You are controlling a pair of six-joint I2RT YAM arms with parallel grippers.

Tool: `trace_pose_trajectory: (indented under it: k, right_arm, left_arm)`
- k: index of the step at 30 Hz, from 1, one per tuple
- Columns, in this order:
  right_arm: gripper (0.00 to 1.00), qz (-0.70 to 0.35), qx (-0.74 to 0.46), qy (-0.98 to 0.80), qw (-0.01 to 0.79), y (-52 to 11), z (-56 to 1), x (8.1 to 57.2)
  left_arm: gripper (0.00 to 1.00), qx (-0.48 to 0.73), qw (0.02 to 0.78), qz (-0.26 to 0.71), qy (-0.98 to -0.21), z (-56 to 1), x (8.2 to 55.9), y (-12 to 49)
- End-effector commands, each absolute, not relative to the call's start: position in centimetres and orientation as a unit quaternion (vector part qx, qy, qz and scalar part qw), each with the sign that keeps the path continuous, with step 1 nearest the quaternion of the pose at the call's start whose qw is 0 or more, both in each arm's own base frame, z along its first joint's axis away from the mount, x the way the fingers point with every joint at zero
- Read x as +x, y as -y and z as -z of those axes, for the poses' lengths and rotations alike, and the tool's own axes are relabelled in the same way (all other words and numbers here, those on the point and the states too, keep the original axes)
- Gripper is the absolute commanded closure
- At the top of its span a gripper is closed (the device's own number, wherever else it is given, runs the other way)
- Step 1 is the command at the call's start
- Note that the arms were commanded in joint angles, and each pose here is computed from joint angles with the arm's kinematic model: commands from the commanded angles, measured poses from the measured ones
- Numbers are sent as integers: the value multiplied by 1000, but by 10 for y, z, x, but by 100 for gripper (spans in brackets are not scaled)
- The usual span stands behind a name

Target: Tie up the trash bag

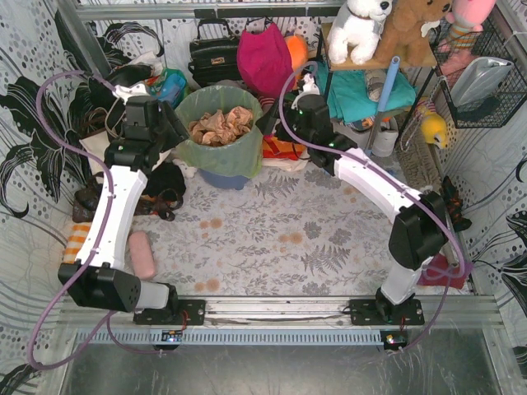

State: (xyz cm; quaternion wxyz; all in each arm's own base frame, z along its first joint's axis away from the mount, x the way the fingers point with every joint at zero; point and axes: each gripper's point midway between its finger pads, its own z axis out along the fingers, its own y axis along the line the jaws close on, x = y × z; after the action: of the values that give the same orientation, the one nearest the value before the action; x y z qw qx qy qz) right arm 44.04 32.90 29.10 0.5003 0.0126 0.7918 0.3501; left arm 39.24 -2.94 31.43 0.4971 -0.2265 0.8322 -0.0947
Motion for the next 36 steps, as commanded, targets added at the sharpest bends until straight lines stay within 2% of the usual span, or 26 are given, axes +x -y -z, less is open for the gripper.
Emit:
trace_pose_trajectory:
  k: [1,8,15,19,23,26,28,31,36]
  right_arm:
    - [34,-383,29,-777,499,-344,-310,452]
    - [41,-385,32,-785,485,-363,-301,473]
    - [46,-371,29,-803,465,-372,-280,483]
    - [50,-358,27,-812,459,-371,-271,484]
    - [61,-354,24,-817,454,-371,-269,481]
    - [75,-351,24,-817,457,-367,-274,477]
    - [88,-349,26,-818,456,-363,-275,473]
    - [99,-347,30,-822,450,-357,-279,463]
    - [100,-343,26,-830,438,-346,-287,443]
  left_arm:
    - [36,-228,505,73,-829,-324,403,21]
    - [39,-236,495,50,-834,-310,419,15]
    - [46,-231,496,53,-835,-302,437,15]
    - [64,-225,488,64,-841,-294,444,19]
    - [84,-216,478,78,-847,-288,445,25]
    - [98,-201,465,92,-857,-285,441,33]
    - [100,-185,450,100,-868,-282,435,38]
    - [100,-167,430,121,-879,-279,422,48]
    - [100,-142,396,157,-894,-276,390,67]
